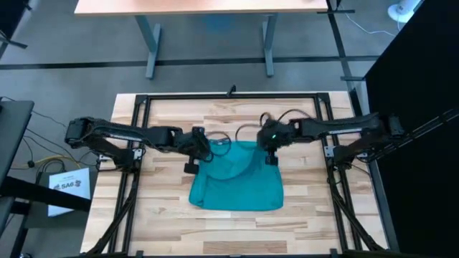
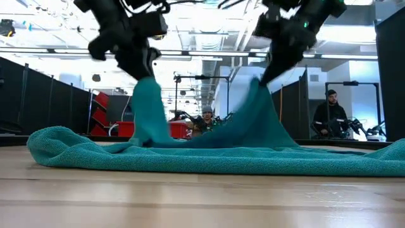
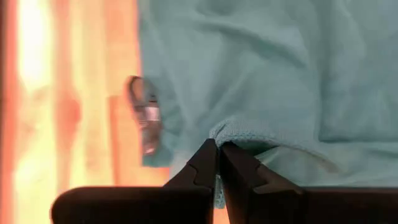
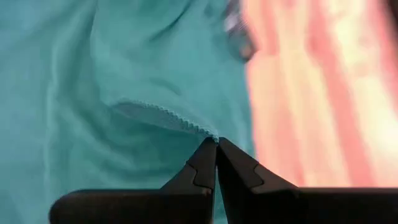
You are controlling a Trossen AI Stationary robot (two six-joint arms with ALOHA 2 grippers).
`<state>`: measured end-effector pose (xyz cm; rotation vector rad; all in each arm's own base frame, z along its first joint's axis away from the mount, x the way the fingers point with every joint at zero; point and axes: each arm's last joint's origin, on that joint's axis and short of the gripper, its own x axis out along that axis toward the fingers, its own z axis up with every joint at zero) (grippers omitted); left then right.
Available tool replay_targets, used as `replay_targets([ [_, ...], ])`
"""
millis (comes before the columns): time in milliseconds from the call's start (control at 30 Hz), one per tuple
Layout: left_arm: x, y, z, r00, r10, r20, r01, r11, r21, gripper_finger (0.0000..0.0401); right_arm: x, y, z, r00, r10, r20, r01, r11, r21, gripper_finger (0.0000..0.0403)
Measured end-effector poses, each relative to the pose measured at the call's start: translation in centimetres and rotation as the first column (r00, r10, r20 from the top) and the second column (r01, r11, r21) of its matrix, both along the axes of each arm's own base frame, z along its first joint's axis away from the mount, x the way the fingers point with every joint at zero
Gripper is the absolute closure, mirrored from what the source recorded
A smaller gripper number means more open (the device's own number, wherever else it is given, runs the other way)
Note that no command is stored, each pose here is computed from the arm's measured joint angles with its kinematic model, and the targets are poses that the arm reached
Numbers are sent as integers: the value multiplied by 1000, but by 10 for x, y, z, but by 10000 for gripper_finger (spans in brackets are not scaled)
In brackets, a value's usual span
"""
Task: Roll towel
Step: Roll the blue towel
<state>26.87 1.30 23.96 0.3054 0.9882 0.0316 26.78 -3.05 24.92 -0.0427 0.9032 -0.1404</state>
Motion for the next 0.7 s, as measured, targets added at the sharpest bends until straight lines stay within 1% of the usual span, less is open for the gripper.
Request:
replay_targets([
  [167, -15, 13, 26, 995, 86, 56, -84, 996, -25, 401, -23, -14, 30, 988, -90, 128, 89, 996, 12, 403],
  [300, -27, 29, 40, 979, 169, 115, -166, 986, -34, 401, -35, -27, 43, 971, -153, 185, 154, 988, 8, 403],
  [500, -40, 69, 51, 928, 314, 201, -313, 949, -36, 401, -39, -61, 43, 939, -263, 219, 272, 962, -9, 403],
  [633, -44, 99, 47, 903, 374, 211, -359, 927, -107, 401, -41, -85, 40, 924, -297, 242, 299, 954, 28, 403],
  [700, -45, 110, 45, 891, 397, 222, -377, 918, -127, 401, -44, -96, 39, 913, -316, 259, 315, 948, 45, 403],
])
